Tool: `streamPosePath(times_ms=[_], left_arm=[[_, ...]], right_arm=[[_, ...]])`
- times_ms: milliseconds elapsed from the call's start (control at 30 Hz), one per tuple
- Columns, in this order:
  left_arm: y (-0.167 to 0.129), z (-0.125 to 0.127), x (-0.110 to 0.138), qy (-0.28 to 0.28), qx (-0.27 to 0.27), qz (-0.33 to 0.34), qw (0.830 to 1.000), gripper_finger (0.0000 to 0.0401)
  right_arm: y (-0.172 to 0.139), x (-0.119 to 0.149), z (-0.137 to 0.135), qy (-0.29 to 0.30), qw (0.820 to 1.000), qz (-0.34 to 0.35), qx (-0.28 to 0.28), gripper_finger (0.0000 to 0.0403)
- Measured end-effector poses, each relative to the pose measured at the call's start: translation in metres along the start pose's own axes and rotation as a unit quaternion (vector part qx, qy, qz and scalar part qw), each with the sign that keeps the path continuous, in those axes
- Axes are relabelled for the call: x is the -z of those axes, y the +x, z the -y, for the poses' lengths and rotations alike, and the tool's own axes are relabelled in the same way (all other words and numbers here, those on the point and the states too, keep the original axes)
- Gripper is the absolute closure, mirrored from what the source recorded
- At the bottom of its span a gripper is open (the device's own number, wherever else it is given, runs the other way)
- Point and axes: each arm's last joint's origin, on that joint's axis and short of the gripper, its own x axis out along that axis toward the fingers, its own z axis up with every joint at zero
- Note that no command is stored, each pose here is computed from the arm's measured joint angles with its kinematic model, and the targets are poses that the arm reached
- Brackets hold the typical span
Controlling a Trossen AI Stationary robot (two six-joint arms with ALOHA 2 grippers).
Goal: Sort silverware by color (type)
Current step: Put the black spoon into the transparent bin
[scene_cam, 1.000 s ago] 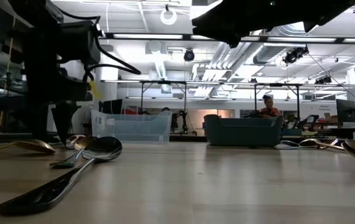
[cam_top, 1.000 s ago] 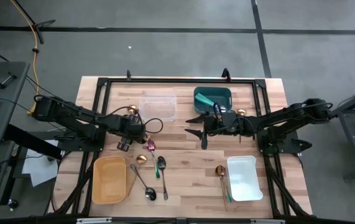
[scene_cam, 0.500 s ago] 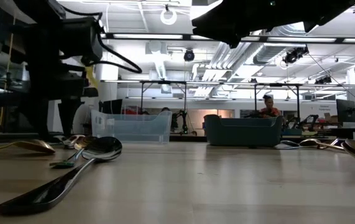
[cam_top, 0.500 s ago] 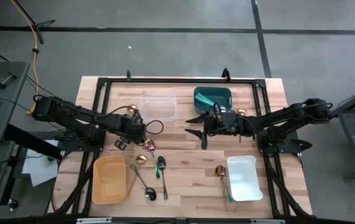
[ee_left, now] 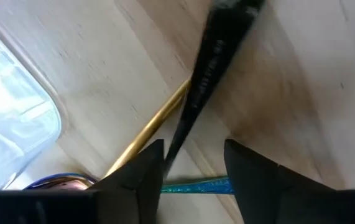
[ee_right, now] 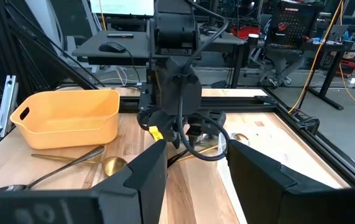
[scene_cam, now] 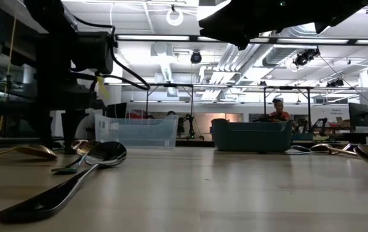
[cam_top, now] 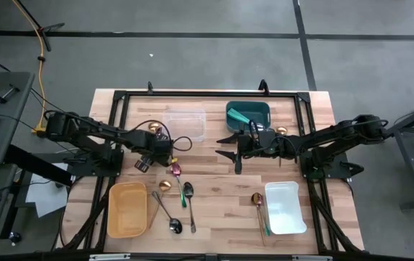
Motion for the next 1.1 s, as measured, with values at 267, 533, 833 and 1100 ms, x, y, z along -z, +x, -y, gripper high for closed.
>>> streamPosePath(times_ms=[267,533,833,1100], left_arm=[[0.000,0.002,0.000,-0.004,0.016,0.007,1.000,0.0369],[-0.006,-0.003,-0.003,-0.030,0.018,0.003,0.999,0.0389],[-0.048,-0.020,-0.016,-0.064,0.022,-0.004,0.998,0.0396],[-0.122,-0.028,-0.021,-0.119,-0.003,0.166,0.979,0.0396]], right_arm=[[0.000,0.000,0.000,0.008,1.000,0.000,0.000,0.0237],[0.000,0.000,0.000,0.008,1.000,0.000,0.000,0.0237],[0.000,0.000,0.000,0.008,1.000,0.000,0.000,0.0237],[0.000,0.000,0.000,0.008,1.000,-0.001,0.000,0.0237]])
